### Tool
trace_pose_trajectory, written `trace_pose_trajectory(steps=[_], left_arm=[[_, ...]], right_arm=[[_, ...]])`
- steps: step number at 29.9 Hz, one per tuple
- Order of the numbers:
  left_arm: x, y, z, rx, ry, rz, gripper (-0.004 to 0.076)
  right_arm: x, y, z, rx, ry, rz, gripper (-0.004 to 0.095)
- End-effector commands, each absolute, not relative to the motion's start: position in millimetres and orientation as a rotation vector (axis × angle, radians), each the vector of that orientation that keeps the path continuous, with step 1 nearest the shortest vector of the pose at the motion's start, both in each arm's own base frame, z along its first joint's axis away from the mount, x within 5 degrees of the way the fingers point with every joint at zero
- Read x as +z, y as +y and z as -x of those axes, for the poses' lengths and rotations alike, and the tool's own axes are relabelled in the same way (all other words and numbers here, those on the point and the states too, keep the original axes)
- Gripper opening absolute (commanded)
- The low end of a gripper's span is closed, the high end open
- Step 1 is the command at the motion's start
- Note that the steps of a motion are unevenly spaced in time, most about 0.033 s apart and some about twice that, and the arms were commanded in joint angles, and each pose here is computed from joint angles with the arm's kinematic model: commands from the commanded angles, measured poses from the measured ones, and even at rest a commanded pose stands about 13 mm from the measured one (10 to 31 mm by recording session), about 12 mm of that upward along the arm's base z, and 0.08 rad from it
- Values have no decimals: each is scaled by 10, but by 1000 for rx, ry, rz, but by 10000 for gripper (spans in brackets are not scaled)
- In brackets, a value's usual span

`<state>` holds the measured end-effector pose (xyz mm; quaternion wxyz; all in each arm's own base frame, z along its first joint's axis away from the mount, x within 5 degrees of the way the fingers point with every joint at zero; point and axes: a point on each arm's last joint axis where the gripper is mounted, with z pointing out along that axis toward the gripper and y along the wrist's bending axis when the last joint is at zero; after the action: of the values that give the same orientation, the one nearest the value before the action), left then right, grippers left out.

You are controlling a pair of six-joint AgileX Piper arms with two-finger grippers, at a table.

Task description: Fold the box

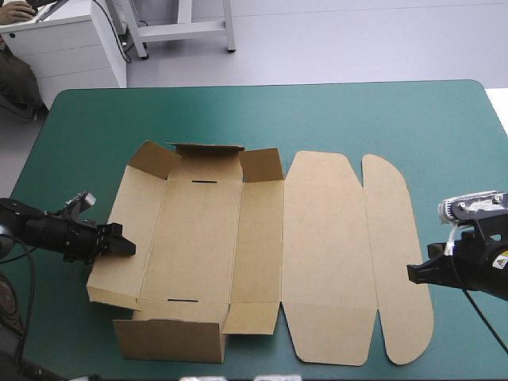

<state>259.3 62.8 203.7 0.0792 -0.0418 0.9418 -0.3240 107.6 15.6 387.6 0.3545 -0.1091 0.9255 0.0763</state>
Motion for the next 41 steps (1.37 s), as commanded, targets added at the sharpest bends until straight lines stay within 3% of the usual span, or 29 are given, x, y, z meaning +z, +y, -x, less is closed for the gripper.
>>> trace_pose_trajectory(steps=[1,5,7,11,20,26,41], left_arm=[[2146,543,-2598,-1135,2778,105,225],[2089,550,-2616,-1159,2791,128,210],[2090,549,-2617,-1161,2789,129,166],[2096,545,-2624,-1171,2779,141,-10],[2194,499,-2690,-1232,2648,123,-8],[2331,284,-2719,-1086,2682,-80,-8],[3825,-354,-2922,-528,2435,-621,-8]], right_arm=[[3959,168,-1070,207,2342,281,-19],[3958,168,-1069,208,2344,282,-19],[3958,168,-1069,208,2344,282,-19],[3956,169,-1067,208,2346,282,-20],[3949,169,-1059,210,2357,286,-20],[3947,156,-1061,184,2356,300,-20],[3960,153,-1076,178,2336,293,-20]])
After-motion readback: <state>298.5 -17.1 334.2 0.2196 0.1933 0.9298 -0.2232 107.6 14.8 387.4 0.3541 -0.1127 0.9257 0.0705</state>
